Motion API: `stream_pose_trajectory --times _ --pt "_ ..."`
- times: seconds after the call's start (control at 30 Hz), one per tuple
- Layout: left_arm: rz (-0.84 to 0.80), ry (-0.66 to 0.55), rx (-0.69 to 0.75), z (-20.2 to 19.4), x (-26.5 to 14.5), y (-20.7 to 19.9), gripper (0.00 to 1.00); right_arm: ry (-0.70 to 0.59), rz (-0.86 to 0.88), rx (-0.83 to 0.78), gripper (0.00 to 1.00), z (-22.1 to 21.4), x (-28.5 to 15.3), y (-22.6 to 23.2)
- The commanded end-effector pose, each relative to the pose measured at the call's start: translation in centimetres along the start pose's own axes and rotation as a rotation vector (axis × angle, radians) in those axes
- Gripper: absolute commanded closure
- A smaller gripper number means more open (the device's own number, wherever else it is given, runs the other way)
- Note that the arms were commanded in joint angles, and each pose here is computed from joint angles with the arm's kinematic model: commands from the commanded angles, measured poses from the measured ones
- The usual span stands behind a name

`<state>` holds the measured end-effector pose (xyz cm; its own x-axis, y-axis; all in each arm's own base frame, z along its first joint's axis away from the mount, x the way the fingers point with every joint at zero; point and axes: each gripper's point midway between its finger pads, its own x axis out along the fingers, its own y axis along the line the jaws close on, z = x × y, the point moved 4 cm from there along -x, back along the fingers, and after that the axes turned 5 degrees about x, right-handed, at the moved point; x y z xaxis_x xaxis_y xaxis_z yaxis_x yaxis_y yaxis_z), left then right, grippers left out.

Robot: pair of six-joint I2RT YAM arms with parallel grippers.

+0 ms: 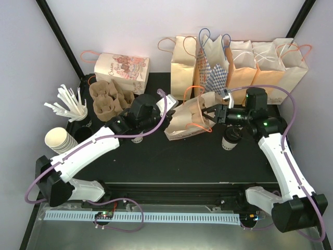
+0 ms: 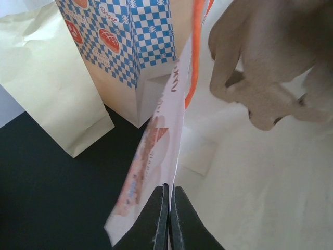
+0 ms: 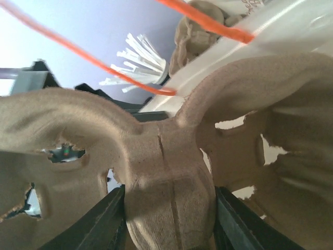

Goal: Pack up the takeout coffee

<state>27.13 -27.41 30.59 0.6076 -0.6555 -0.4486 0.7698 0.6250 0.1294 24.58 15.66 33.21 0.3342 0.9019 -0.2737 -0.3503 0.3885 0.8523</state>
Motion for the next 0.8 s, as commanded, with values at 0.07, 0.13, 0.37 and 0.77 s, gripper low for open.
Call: stream_pose_trajectory --times 0.07,0.13,0.37,0.77 --pt "0.031 -0.119 0.047 2.2 -1.6 -0.1 0.99 0.079 -0.105 -0.041 0.55 -1.2 0.6 -2.3" --pt "0.029 -0.118 0.035 2.2 -1.5 -0.2 0.99 0.075 -0.138 -0.035 0.55 -1.4 0.7 -3.1" --pt "-0.011 -0.118 -0.008 2.1 -1.6 -1.1 0.98 0.043 -0.273 -0.026 0.56 -1.6 0.6 -4.8" --pt "-0.046 -0.091 -0.075 1.9 -1.9 -3.0 0.98 0.049 -0.477 -0.163 0.56 -2.1 3.7 -4.8"
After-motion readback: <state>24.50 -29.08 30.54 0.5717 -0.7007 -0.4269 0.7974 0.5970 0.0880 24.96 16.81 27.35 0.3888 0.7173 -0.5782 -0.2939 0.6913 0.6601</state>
